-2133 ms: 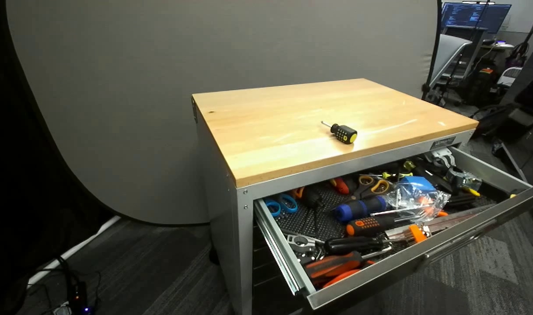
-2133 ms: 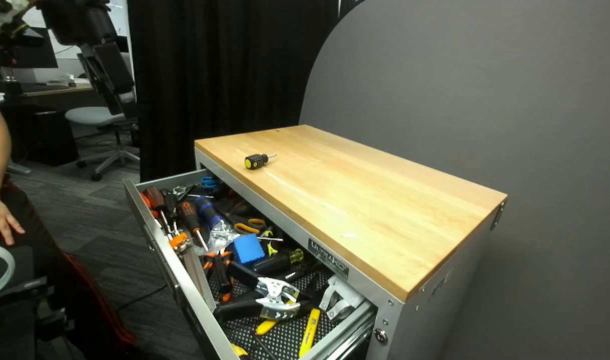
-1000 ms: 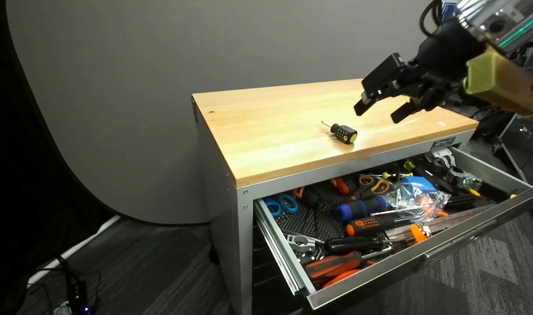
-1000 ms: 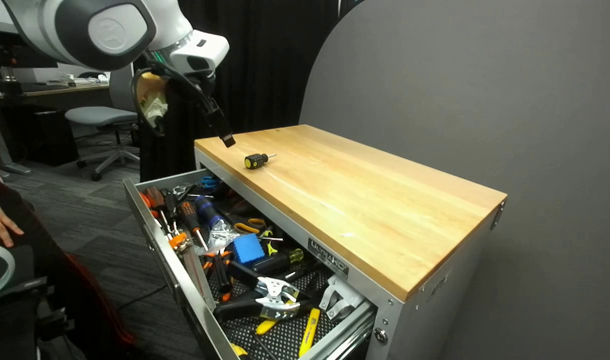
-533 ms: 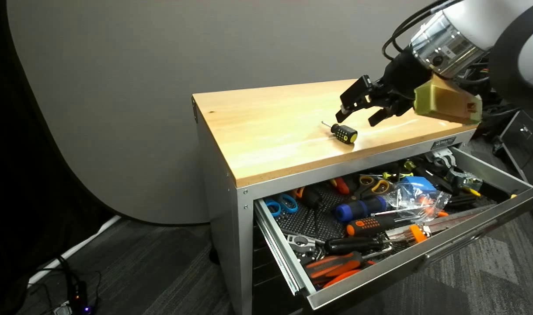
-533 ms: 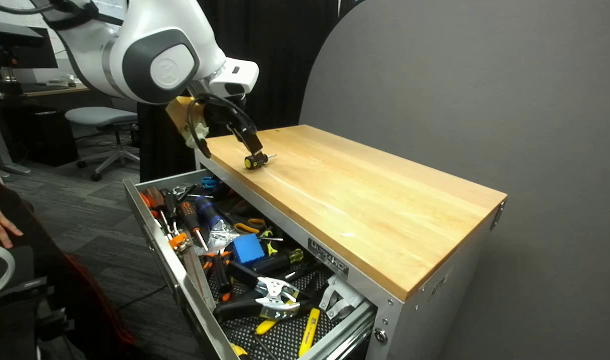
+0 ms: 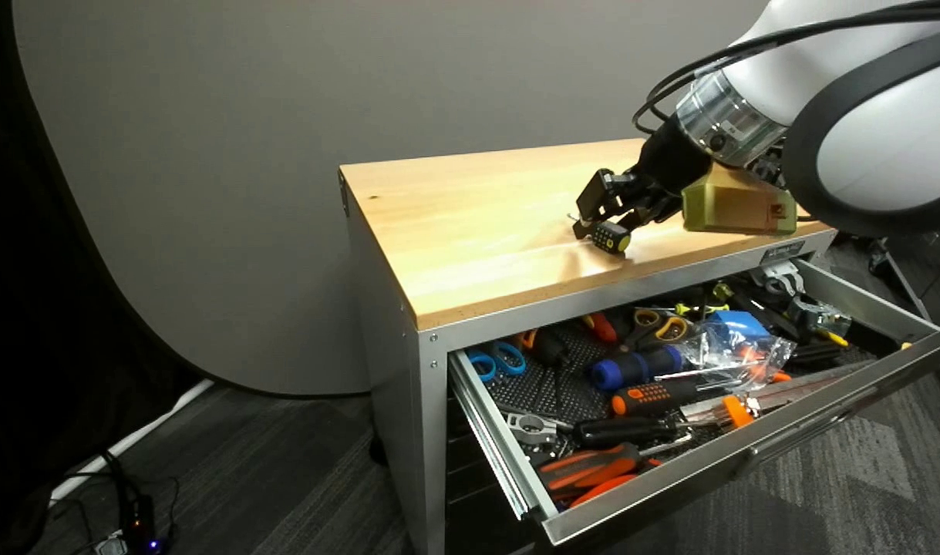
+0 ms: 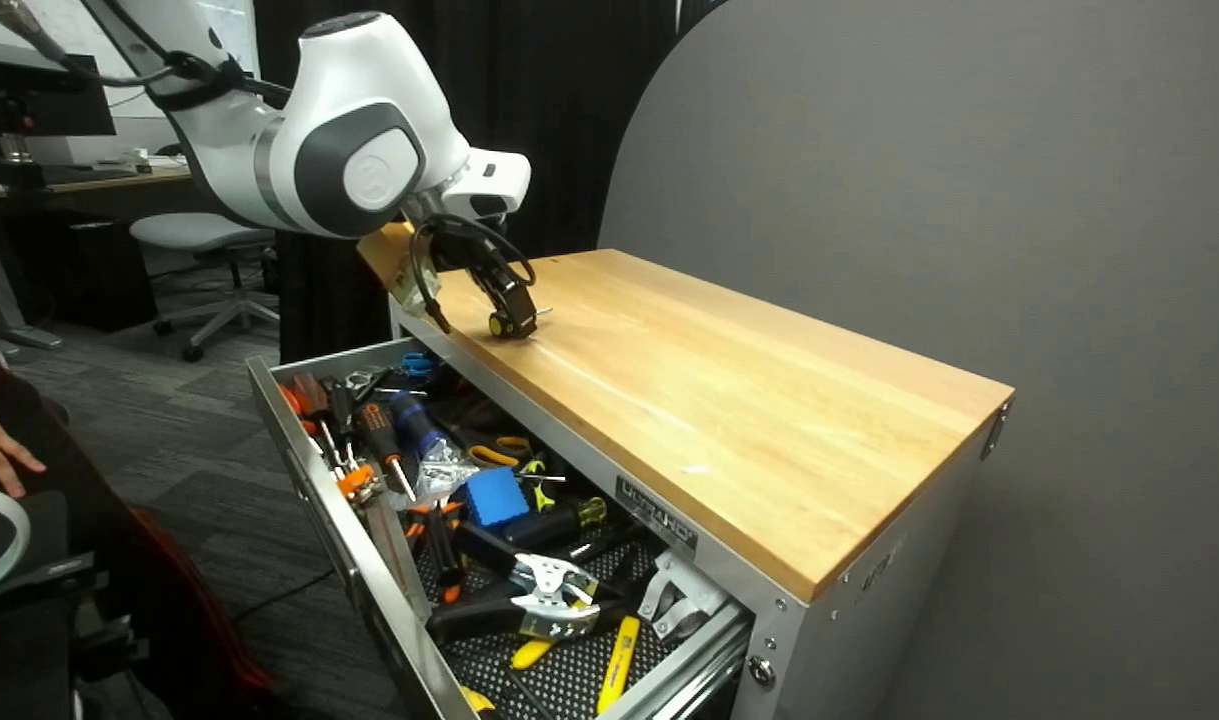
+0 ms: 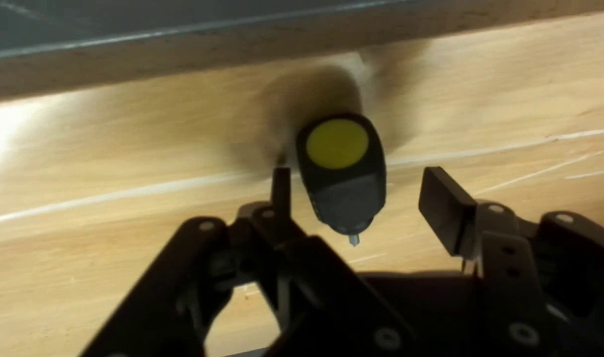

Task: Put the screwdriver in the drawer then close the drawer

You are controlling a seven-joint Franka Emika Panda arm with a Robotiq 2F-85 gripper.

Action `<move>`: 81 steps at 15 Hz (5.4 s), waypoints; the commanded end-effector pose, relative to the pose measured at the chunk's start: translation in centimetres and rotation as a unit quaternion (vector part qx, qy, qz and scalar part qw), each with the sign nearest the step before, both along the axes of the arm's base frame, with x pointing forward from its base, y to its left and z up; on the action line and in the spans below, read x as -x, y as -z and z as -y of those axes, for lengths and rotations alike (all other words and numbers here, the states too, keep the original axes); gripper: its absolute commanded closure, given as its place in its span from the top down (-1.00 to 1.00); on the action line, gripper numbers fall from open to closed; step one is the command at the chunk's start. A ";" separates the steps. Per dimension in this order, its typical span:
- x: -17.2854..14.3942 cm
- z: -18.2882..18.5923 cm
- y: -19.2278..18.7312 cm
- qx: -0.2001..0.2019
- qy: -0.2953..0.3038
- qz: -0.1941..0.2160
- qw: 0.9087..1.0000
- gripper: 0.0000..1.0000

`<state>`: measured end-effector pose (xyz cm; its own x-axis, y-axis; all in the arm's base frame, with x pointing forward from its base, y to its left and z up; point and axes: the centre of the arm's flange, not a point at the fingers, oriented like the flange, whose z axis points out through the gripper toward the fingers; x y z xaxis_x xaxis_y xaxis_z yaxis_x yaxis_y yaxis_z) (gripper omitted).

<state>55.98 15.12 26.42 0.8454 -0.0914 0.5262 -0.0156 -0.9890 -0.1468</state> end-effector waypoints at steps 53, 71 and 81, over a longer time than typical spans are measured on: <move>18.1 15.7 5.5 0.164 -0.009 -0.414 0.895 0.50; 14.4 11.8 7.9 0.089 0.195 -0.253 0.944 -0.99; 6.6 8.0 5.5 0.061 0.208 -0.174 0.961 -0.99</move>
<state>45.37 4.73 20.07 0.8888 -0.4319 0.1533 -0.4494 -0.8869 0.1070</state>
